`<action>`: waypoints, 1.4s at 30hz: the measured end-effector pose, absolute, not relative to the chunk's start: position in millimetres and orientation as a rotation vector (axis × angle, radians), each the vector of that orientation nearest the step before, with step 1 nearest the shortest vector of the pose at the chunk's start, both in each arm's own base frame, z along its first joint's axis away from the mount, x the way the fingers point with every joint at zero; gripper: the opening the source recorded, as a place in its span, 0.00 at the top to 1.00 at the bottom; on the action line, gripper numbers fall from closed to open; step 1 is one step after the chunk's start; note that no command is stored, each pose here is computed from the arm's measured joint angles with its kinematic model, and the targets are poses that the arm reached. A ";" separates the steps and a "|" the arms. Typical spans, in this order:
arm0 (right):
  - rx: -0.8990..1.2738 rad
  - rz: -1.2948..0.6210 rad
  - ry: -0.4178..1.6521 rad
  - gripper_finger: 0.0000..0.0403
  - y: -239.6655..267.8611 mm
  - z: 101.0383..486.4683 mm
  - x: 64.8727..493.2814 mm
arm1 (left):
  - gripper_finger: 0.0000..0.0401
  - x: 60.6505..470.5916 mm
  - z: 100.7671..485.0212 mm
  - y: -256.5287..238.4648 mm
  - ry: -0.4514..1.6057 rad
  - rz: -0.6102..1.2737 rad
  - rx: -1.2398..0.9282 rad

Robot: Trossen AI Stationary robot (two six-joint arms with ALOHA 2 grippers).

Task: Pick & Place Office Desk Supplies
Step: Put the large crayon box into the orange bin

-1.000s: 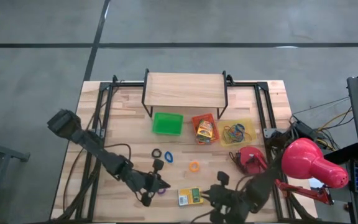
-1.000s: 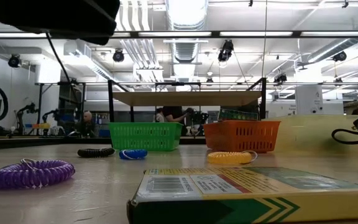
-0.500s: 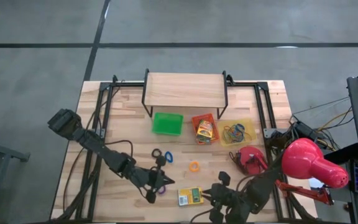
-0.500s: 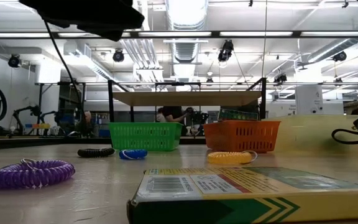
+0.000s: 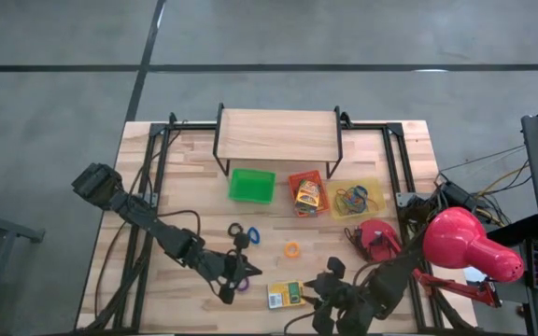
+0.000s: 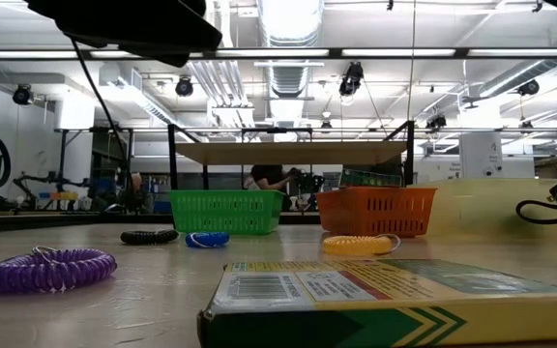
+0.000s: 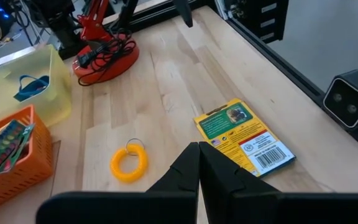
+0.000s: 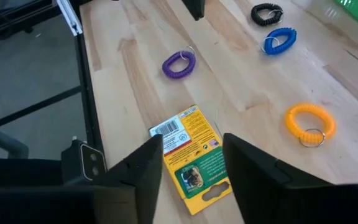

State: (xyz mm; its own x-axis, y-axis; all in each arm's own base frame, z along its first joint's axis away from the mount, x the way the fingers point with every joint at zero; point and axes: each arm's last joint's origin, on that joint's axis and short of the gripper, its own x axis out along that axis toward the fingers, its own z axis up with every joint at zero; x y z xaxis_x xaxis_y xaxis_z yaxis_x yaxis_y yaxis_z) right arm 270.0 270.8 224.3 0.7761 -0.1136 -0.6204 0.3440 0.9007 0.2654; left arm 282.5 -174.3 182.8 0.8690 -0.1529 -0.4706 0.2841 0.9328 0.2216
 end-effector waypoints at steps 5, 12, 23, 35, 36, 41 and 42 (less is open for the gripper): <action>0.401 -0.259 0.637 0.49 271.3 224.3 269.6 | 0.97 282.5 182.8 -174.4 0.465 -0.231 0.286; 0.488 -0.288 0.629 0.45 271.1 223.7 269.5 | 0.97 279.9 180.8 -177.4 0.473 -0.302 0.381; 0.495 -0.301 0.635 0.48 269.8 219.3 268.3 | 0.99 278.0 180.7 -191.5 0.408 -0.356 0.399; 0.484 -0.311 0.645 0.49 267.8 213.6 266.2 | 0.99 318.1 142.6 -218.7 0.515 -0.391 0.556; 0.481 -0.312 0.647 0.49 267.6 213.2 265.9 | 0.99 320.5 141.4 -220.0 0.520 -0.391 0.557; 0.475 -0.313 0.651 0.49 267.4 212.2 265.2 | 0.99 329.3 130.8 -223.9 0.551 -0.390 0.578; 0.472 -0.315 0.652 0.49 267.2 212.1 265.0 | 0.99 330.2 126.7 -223.5 0.571 -0.389 0.585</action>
State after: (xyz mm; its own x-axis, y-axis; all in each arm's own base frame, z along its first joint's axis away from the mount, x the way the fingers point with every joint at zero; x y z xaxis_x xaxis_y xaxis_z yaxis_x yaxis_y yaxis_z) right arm 265.0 267.2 212.1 0.7538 -0.1322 -0.6437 0.4214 0.8489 0.3191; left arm 330.2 -223.5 126.7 0.7770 -0.1826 -0.6024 0.4942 0.7696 0.4042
